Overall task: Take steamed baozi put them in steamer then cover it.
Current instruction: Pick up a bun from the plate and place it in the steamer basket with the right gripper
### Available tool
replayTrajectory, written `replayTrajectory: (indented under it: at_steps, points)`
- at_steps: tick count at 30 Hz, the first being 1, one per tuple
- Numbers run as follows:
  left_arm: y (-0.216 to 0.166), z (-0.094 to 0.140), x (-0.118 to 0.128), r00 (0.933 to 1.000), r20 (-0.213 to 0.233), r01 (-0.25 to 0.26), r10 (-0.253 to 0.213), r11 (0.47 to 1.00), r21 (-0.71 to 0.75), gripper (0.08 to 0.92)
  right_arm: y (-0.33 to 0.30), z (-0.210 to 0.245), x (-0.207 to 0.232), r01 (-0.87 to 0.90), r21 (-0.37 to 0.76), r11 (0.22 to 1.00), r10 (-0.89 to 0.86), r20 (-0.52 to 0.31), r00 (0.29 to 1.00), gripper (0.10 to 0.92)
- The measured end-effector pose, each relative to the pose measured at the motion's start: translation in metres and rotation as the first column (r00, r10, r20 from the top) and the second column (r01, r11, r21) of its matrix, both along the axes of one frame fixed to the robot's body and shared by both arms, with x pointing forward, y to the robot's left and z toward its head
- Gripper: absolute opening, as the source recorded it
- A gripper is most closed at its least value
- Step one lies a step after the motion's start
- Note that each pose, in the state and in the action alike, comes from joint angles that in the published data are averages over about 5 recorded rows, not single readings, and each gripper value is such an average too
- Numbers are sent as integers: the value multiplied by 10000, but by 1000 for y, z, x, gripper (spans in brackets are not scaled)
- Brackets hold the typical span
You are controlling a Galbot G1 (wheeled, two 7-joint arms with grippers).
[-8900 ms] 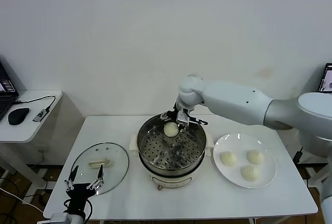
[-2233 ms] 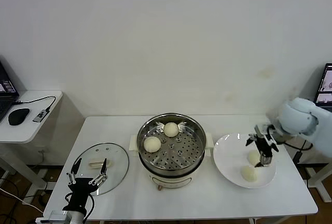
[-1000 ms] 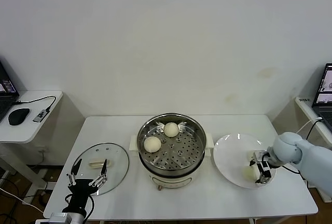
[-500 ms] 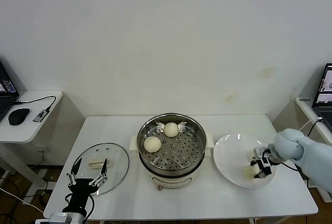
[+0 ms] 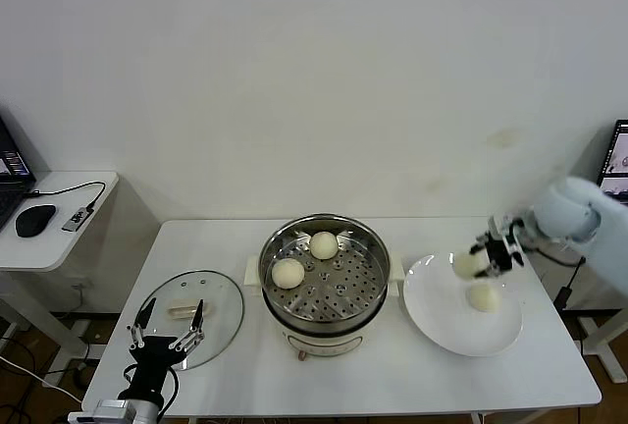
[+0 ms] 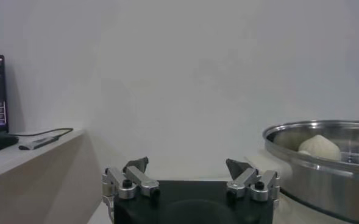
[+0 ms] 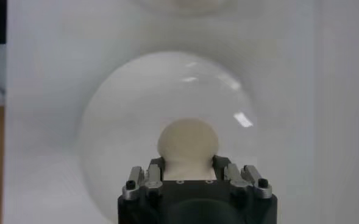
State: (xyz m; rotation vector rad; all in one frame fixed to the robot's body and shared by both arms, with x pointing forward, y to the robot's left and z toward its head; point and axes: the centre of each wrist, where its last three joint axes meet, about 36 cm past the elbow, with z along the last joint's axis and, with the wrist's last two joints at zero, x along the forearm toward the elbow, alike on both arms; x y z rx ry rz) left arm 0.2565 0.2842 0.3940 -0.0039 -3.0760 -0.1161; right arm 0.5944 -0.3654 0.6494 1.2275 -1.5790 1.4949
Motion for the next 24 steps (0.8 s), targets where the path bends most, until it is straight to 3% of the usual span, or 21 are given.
replayTrajectory:
  at_steps: [8,17,24]
  points:
    - [-1,1,0,10000,13,-96,96,9999,-80,823,84,36,4,-2012,338,9790,1998,399,9790,510]
    - [0,1,0,9995,22,-301,302,9994,-157,823,168,11,-1,-4413,180,8972,4414,-11,8973,509]
    - [1,2,1,9992,75,-398,399,9991,-163,823,213,-12,-3,-6133,-436,7886,6130,-213,7898,509]
